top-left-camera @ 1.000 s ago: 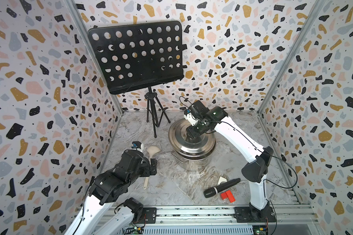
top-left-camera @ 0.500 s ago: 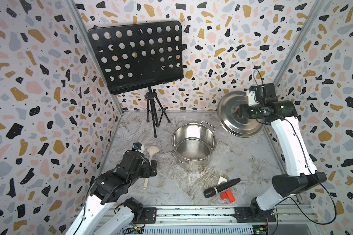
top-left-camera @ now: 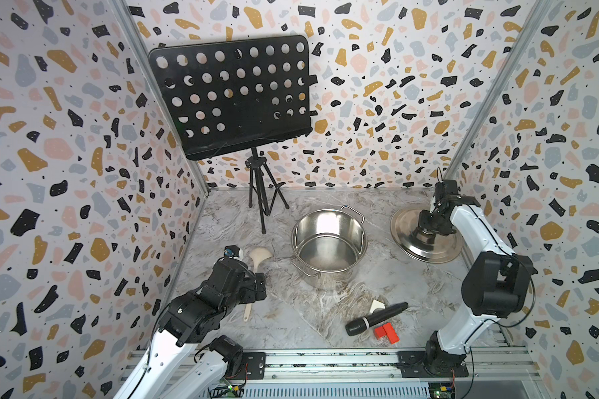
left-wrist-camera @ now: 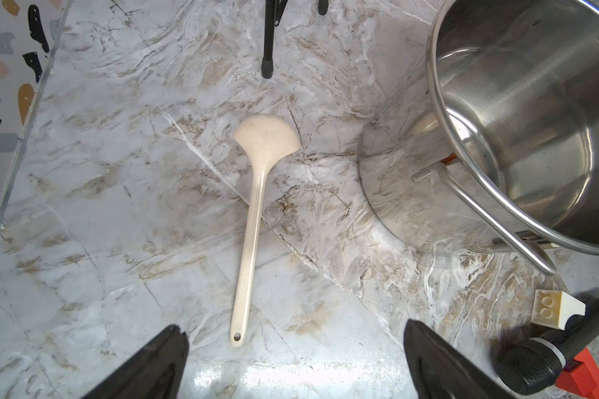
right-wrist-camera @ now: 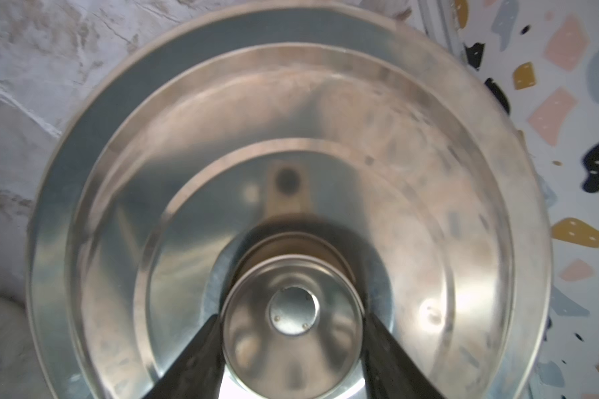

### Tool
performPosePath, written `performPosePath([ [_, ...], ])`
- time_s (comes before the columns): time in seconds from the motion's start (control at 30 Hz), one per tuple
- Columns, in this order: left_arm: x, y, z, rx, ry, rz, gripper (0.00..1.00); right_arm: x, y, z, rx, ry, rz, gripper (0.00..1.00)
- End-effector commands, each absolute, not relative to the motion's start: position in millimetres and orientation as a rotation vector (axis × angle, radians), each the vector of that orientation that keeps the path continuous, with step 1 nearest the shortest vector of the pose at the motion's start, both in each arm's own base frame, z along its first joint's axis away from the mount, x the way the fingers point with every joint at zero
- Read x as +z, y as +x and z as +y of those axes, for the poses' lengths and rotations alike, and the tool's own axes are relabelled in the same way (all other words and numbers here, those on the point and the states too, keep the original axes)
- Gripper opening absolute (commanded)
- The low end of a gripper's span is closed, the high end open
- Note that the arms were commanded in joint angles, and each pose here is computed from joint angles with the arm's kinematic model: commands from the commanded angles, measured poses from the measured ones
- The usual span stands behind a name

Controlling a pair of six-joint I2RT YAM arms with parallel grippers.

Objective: Stir the soup with a spoon
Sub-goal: Place the lid at the center of the board.

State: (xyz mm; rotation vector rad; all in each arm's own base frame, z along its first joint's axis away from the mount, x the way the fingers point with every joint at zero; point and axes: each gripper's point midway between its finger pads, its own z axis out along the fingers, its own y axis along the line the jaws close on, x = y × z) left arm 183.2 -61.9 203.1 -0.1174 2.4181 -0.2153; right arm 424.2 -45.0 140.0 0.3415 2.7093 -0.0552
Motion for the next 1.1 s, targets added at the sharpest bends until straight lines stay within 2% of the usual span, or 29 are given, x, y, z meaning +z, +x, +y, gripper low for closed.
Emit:
performPosePath([
  [0.0, 207, 193, -61, -0.248, -0.207, 2.345, 1.0, 147, 451, -48, -0.028, 0.34, 2.613, 0.23],
  [0.33, 197, 202, -55, -0.175, -0.247, 2.337, 0.99, 88, 470, -44, 0.015, 0.379, 2.694, 0.27],
  [0.7, 176, 213, -65, -0.131, -0.215, 2.436, 0.99, 52, 463, -40, 0.038, 0.394, 2.775, 0.33],
  [0.83, 161, 217, -72, -0.146, -0.209, 2.52, 0.99, 44, 459, -38, 0.054, 0.4, 2.796, 0.44],
  [1.07, 139, 224, -76, -0.097, -0.148, 2.693, 0.99, 66, 462, -38, 0.055, 0.397, 2.757, 0.73],
])
